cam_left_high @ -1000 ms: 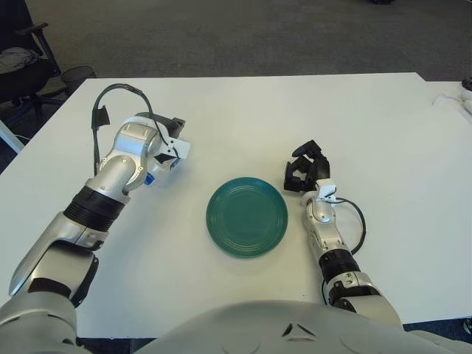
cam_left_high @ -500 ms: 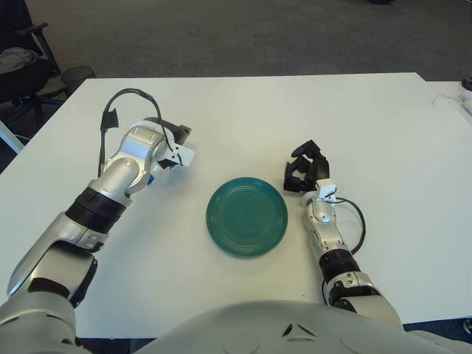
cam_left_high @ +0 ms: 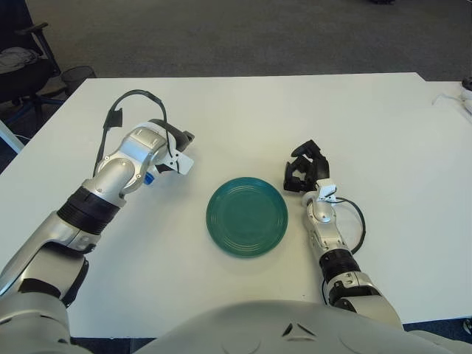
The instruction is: Put the bottle into the plate.
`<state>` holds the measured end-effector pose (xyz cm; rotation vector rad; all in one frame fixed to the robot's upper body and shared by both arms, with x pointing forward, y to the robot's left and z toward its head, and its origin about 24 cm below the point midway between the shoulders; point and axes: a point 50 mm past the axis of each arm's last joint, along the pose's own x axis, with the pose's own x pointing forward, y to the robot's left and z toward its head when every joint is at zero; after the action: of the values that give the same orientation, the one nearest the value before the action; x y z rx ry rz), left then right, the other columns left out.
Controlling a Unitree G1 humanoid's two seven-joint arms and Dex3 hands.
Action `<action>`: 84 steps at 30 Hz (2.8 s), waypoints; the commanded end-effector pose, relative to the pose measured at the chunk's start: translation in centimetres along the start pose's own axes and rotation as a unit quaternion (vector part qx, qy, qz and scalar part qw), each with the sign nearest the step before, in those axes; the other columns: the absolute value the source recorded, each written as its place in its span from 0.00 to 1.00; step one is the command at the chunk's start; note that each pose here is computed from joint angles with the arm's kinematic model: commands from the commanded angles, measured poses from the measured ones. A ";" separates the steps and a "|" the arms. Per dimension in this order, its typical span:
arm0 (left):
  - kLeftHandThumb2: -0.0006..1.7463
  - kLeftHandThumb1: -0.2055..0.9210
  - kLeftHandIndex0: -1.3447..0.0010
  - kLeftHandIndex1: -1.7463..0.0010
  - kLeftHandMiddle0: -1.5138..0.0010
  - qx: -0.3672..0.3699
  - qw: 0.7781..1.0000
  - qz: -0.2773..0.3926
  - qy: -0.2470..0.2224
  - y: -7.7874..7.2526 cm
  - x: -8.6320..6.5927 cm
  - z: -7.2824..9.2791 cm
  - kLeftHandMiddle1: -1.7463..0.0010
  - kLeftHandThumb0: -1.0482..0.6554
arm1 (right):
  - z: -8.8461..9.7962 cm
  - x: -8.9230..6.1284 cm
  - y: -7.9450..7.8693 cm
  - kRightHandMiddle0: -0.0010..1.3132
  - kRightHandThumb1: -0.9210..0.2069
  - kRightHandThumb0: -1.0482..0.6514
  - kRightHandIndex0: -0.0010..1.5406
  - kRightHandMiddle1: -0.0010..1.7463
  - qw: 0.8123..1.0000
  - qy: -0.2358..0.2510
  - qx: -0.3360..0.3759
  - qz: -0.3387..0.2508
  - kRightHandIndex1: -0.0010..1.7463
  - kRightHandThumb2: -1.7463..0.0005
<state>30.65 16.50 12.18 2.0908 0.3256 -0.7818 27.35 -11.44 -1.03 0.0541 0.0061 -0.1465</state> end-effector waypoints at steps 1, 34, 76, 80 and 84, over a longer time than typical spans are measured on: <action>0.60 1.00 0.96 0.98 0.81 0.015 1.000 -0.005 0.011 0.1 0.2 0.3 0.99 0.00 | -5.8 -4.2 -1.9 0.41 0.72 0.62 0.53 1.00 0.988 0.152 -0.022 -0.028 0.93 0.13; 0.60 1.00 1.00 0.97 0.73 -0.054 0.995 0.018 0.082 -2.3 2.2 1.5 1.00 0.00 | -6.1 -4.3 -2.5 0.42 0.73 0.62 0.54 1.00 0.987 0.156 -0.025 -0.028 0.92 0.12; 0.58 1.00 1.00 1.00 0.90 -0.270 0.924 0.228 0.145 -2.4 -2.1 2.2 1.00 0.00 | -6.1 -4.2 -2.9 0.38 0.68 0.62 0.49 1.00 0.987 0.160 -0.028 -0.014 0.97 0.14; 0.57 1.00 1.00 1.00 0.89 -0.277 0.920 0.240 0.138 -2.4 -2.5 2.1 0.99 0.01 | -6.0 -4.1 -2.9 0.38 0.68 0.62 0.49 1.00 0.987 0.158 -0.027 -0.013 0.97 0.14; 0.56 1.00 1.00 1.00 0.87 -0.278 0.919 0.244 0.136 -2.3 -2.8 2.1 0.99 0.01 | -6.0 -4.1 -2.9 0.37 0.67 0.62 0.49 1.00 0.987 0.157 -0.029 -0.011 0.97 0.15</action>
<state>26.65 16.13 11.33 1.6353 0.1460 -0.0848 27.37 -11.91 -1.10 0.0429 0.0056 -0.1109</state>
